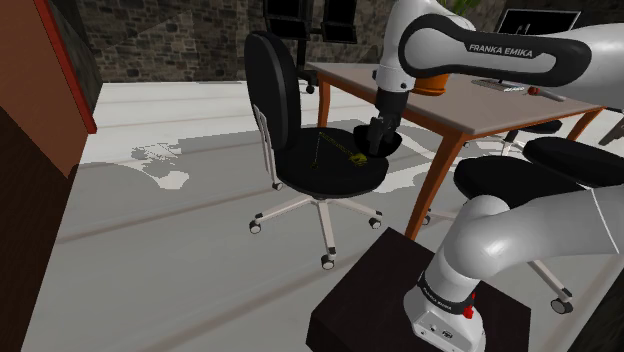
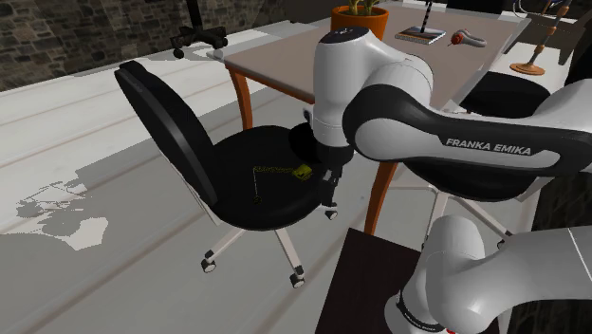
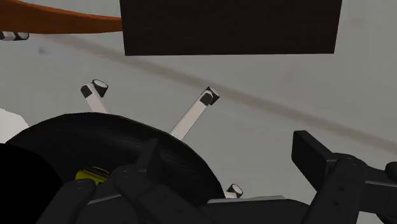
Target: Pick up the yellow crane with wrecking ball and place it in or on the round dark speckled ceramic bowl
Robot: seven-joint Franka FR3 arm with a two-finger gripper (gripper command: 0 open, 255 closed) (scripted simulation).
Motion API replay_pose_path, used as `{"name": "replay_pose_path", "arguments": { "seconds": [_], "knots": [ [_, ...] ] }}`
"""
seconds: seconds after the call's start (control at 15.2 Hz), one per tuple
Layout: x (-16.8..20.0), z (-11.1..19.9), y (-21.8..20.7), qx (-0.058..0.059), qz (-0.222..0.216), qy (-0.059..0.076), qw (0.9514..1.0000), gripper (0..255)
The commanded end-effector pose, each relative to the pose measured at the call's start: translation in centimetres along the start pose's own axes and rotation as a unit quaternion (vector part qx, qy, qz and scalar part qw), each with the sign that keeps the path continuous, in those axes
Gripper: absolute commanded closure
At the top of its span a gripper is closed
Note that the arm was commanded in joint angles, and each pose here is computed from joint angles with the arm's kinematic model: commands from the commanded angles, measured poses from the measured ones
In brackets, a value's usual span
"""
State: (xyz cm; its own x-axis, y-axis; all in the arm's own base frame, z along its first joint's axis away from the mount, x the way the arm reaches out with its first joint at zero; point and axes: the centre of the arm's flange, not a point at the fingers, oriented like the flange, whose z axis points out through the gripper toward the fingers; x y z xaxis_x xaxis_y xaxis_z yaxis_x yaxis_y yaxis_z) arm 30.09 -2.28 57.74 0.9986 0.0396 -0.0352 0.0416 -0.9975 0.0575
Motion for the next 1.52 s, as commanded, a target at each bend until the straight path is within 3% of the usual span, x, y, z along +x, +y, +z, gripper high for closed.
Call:
{"name": "replay_pose_path", "arguments": {
  "seconds": [0.0,0.13,0.33,0.46,0.66,0.79,0.99,1.12,1.32,1.39,1.45],
  "knots": [
    [0.0,0.0,0.0,0.000,0.000,0.000,1.0000,0],
    [0.6,0.9,2.5,0.005,-0.055,0.009,0.9985,0],
    [2.0,2.3,6.1,0.013,-0.136,0.023,0.9903,0],
    [3.3,3.3,8.3,0.018,-0.190,0.032,0.9811,0],
    [5.7,4.7,11.3,0.026,-0.270,0.046,0.9616,0],
    [7.5,5.6,13.0,0.031,-0.322,0.054,0.9448,0],
    [10.7,7.0,15.2,0.039,-0.398,0.067,0.9142,0],
    [13.0,7.8,16.4,0.043,-0.447,0.076,0.8903,0],
    [16.7,9.1,17.6,0.050,-0.518,0.088,0.8492,0],
    [17.6,9.3,17.8,0.052,-0.534,0.090,0.8391,0],
    [17.6,9.8,17.7,0.052,-0.534,0.090,0.8391,0]
  ]
}}
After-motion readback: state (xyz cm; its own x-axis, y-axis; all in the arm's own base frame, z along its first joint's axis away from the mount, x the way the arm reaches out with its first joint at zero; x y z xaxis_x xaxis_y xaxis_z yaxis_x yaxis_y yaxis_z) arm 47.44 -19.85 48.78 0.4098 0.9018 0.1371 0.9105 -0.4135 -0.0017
